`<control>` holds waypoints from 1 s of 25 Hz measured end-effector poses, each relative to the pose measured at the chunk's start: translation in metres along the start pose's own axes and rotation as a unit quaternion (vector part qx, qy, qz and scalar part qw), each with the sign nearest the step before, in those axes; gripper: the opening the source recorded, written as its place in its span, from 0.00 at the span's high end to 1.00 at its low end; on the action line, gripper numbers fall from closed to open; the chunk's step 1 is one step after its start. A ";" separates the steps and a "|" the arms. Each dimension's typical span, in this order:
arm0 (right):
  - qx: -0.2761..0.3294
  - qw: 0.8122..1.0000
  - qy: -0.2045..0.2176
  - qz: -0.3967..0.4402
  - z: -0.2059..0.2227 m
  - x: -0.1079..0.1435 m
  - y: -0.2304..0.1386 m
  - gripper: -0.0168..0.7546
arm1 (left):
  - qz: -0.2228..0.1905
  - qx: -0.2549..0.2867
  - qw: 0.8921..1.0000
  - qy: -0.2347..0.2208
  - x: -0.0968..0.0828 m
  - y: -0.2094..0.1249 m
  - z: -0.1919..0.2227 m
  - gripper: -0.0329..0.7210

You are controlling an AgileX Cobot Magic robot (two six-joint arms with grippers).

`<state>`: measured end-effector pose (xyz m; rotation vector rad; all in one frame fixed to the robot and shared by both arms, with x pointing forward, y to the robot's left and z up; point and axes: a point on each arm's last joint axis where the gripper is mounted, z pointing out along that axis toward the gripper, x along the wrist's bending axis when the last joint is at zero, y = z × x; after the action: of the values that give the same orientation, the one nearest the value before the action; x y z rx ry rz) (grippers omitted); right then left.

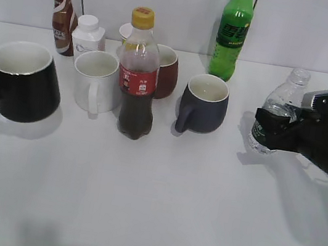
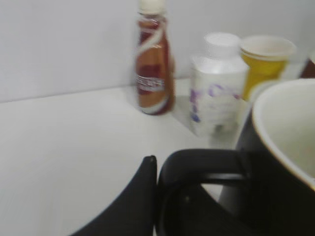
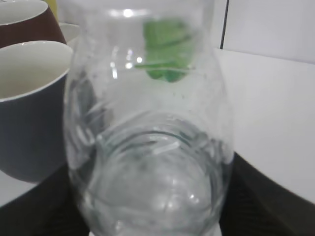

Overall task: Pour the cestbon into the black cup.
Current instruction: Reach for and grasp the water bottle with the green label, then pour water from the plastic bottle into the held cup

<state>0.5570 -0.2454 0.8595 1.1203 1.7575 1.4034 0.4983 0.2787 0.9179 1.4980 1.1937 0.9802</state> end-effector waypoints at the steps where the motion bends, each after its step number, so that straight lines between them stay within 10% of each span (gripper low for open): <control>1: 0.001 1.000 0.002 -0.001 0.000 0.000 0.000 0.35 | 0.009 0.006 1.000 -0.008 -0.005 0.000 0.000 0.90; 14: 0.045 0.981 0.017 -0.190 -0.015 0.077 0.079 0.35 | 0.063 0.087 0.985 -0.136 -0.096 0.003 0.002 0.89; 25: 0.050 0.893 0.067 -0.442 -0.035 0.144 0.096 0.35 | 0.089 0.104 0.964 -0.230 -0.157 0.002 -0.014 0.89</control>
<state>0.4849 -0.1247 0.9664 0.1606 2.0531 0.8241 0.4533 0.1278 0.9184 1.9006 0.8535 0.5810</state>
